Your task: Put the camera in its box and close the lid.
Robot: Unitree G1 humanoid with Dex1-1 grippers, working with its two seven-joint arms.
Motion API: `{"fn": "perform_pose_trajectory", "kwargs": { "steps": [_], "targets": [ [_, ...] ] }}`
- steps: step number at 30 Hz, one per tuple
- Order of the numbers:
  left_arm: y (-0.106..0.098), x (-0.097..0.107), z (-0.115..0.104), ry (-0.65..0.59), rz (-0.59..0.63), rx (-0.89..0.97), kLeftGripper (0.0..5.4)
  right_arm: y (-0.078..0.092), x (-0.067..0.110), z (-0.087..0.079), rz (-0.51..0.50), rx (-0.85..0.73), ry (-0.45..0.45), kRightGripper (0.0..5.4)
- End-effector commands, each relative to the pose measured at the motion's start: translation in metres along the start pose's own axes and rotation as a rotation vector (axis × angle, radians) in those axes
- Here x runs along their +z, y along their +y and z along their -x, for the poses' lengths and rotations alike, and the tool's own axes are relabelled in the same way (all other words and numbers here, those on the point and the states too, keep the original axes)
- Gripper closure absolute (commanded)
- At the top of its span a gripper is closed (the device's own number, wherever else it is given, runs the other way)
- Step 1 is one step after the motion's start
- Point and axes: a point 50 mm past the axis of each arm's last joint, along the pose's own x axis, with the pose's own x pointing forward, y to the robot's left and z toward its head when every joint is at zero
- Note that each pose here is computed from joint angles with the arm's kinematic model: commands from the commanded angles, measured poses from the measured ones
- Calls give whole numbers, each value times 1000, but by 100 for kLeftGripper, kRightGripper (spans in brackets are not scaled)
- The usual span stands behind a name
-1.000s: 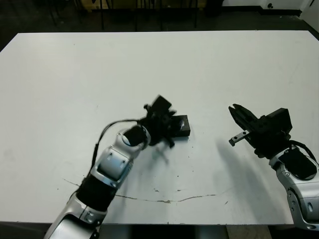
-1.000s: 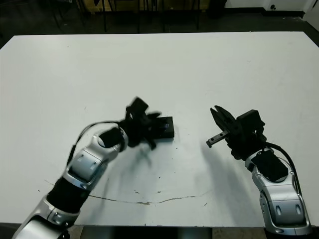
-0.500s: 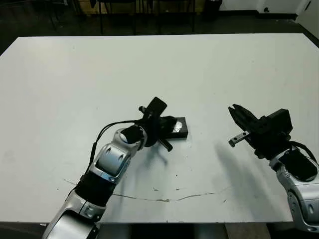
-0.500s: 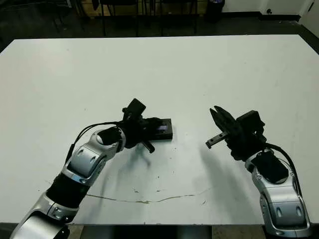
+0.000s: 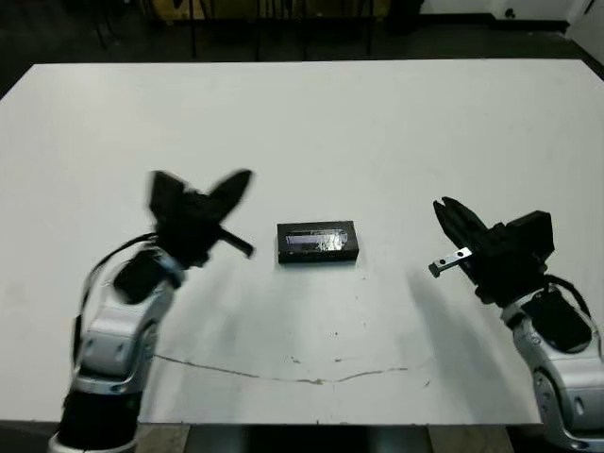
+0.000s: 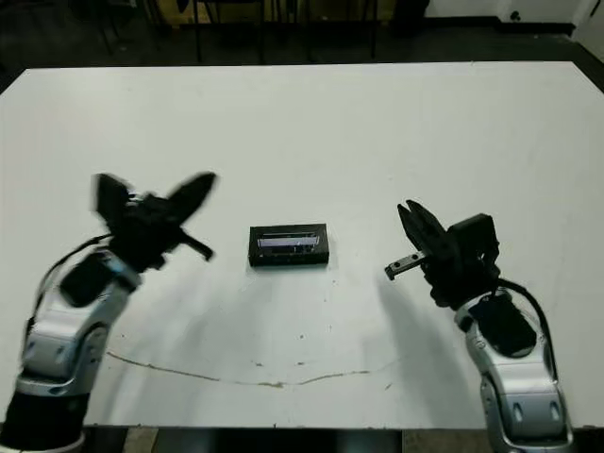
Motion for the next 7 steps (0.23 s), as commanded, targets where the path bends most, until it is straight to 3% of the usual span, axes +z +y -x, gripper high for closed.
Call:
{"fn": "perform_pose_trajectory", "kwargs": {
  "steps": [1,7],
  "targets": [
    [18,-21,16,35,-55,140,540,5,-4,3,-34,-52,17,540],
    [14,-40,35,53,-29,225,540,8,-5,1,-25,-65,14,540]
  ]
}}
